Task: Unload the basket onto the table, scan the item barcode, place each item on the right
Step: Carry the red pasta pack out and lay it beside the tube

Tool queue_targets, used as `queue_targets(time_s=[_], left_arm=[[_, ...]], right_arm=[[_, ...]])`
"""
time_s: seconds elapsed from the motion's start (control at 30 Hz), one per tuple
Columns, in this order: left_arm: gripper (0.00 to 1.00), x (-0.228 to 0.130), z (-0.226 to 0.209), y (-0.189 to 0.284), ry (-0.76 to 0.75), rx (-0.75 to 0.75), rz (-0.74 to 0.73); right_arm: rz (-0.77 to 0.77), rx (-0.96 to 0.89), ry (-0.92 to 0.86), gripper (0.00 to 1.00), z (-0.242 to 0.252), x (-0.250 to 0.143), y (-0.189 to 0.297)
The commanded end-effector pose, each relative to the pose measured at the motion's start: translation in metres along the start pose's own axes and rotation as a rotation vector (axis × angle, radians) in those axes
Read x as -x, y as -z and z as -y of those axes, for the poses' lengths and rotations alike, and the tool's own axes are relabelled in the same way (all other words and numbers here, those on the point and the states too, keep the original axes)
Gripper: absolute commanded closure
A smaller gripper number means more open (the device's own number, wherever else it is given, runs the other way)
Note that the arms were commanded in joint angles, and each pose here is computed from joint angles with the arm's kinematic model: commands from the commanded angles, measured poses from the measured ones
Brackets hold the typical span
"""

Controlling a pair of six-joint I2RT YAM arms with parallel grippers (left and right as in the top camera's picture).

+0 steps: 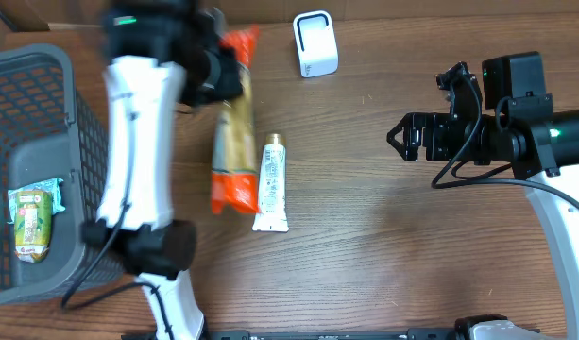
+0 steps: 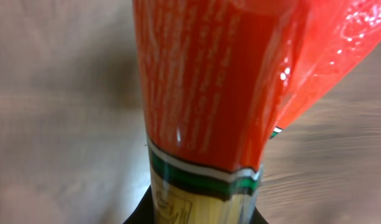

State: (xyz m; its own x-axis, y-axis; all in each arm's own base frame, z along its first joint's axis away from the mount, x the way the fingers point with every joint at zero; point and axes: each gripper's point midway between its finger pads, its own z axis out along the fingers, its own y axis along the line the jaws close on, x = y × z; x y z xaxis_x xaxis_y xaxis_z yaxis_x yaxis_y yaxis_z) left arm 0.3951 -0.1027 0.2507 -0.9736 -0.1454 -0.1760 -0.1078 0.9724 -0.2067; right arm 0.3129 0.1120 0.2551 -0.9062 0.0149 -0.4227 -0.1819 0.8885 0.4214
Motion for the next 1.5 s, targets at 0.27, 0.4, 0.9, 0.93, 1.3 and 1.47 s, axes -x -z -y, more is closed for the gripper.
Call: queue_targets(time_s=[0.27, 0.4, 0.9, 0.93, 1.3, 1.47], left_arm=[[0.96, -0.032, -0.058, -0.133, 0.21, 0.305, -0.134], [0.72, -0.033, -0.064, -0.161, 0.104, 0.297, -0.128], [0.0, 0.039, -0.032, -0.006, 0.037, 0.155, 0.154], [0.0, 0.043, -0.033, 0.017, 0.05, 0.14, 0.196], [0.0, 0.017, -0.123, 0.19, 0.198, 0.057, 0.568], [0.0, -0.036, -0.211, 0.214, 0.456, 0.224, 0.581]], right_arm=[[0.019, 0.005, 0.012, 0.0, -0.004, 0.005, 0.005], [0.018, 0.003, 0.012, 0.0, -0.004, 0.005, 0.005], [0.019, 0.003, 0.012, 0.0, -0.004, 0.005, 0.005], [0.018, 0.003, 0.012, 0.0, -0.004, 0.005, 0.005], [0.018, 0.003, 0.012, 0.0, -0.004, 0.005, 0.005], [0.016, 0.003, 0.011, 0.0, -0.004, 0.004, 0.005]])
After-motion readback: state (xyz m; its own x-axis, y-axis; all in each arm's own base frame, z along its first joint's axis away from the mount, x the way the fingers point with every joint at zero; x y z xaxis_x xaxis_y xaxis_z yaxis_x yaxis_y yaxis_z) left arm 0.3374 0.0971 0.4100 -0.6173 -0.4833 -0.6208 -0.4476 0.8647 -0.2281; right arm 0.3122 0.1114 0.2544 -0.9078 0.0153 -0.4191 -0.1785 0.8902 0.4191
